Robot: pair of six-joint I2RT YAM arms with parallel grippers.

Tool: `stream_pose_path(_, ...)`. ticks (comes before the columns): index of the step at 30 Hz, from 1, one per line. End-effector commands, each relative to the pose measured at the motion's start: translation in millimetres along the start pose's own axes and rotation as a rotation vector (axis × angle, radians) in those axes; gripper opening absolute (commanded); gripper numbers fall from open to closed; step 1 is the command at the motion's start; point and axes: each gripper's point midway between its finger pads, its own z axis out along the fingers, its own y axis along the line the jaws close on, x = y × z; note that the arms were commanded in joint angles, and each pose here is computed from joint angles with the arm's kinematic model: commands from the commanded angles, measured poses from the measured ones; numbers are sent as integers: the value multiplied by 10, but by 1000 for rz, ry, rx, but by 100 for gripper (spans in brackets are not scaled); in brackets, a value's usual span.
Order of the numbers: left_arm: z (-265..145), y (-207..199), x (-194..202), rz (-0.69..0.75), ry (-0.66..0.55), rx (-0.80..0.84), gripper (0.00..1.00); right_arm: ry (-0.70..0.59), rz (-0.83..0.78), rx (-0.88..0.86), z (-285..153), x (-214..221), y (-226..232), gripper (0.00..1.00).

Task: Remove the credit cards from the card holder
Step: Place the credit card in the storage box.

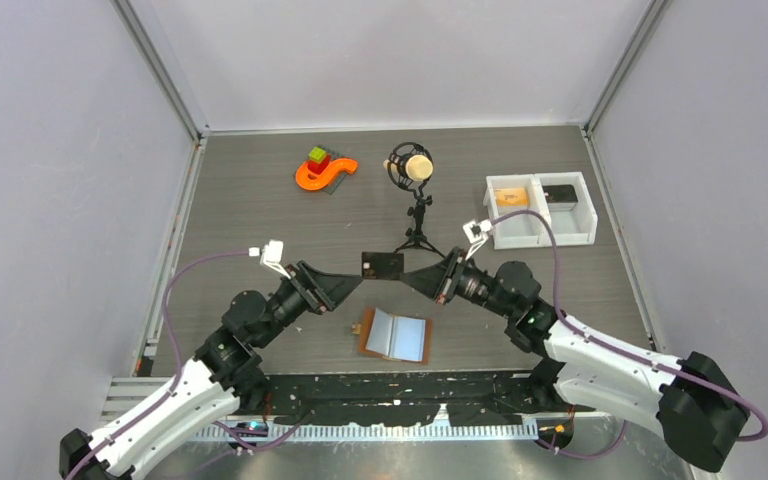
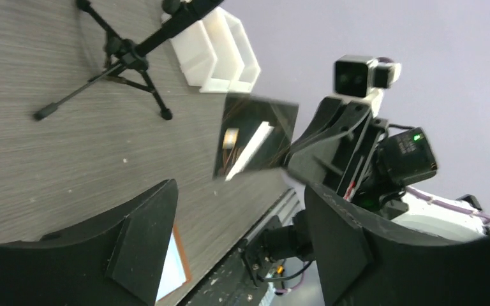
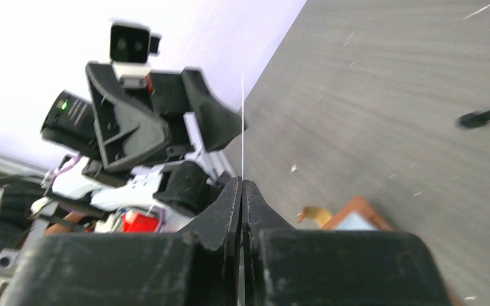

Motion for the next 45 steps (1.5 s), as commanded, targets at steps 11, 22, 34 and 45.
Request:
stream_pose_path(11,-241,223,-48,374,201,-265,100,-24,-302,291,-757,-1057,-251,5)
stream_pose_path(22,-468,325,-62,583,318,-313,100,-49,-349,732,-1425,-1693,-1036,5)
stream_pose_path(34,-548,485,90,626,375,-298,100,-109,-220,963,-2051,-2608,-1791,5)
stream_pose_path(45,-552,545,152,583,392,-321,100,-78,-166,1102,-2401,-3085,-2317,5)
